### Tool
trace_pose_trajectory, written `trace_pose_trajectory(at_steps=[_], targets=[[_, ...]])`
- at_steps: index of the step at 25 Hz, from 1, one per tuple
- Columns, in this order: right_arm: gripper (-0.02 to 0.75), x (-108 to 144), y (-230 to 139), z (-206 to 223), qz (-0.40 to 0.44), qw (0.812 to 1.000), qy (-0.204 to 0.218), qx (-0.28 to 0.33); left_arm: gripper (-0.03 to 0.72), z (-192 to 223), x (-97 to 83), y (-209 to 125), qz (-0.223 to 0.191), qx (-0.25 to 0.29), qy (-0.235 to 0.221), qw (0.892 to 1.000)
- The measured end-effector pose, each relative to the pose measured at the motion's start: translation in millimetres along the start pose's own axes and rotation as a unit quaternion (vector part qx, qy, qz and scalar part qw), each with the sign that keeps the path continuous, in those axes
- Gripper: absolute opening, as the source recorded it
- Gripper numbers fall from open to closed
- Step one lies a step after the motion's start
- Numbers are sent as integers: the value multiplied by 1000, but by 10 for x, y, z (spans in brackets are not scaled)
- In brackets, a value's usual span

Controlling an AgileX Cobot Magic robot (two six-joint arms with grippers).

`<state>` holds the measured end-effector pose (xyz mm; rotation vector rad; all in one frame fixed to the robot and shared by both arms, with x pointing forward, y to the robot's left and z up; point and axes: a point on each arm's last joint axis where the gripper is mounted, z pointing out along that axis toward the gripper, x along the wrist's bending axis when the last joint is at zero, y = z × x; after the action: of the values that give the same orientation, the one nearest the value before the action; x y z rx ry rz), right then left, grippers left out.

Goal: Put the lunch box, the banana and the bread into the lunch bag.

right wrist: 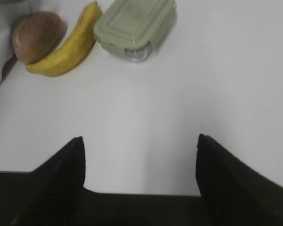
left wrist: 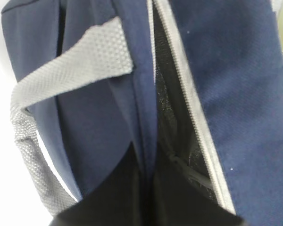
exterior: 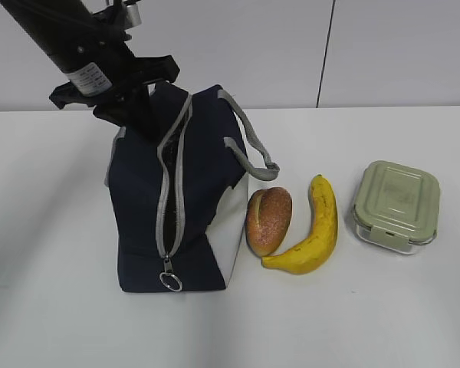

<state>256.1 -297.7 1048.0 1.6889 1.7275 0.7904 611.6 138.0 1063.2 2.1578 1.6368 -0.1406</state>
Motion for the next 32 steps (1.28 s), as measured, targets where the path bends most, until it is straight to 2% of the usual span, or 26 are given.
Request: trace_pose_trajectory(at_steps=[3,5,15,19,25,32], targets=[[542,-1,160,212,7,998,2,66,-1,0,0,-2,0,1,0,1000],[542,19,267,347,17,996,15,83,-1,0,-1,-3,0,2,-1,1000],[542,146,718,1065,45,986,90,130,-1,0,-1,-5,0,2,-1,1000],[542,156,1012,1332,49,982,120,138,-1,0,-1,-7,0,4,-1,1000],[542,-136,1368,1665,130,973,158,104,-2,0,-1,-7,0,4,-1,1000],[542,-433,1362,2031,203,956,183,110,-2,0,-1,-7,0,4,-1,1000]])
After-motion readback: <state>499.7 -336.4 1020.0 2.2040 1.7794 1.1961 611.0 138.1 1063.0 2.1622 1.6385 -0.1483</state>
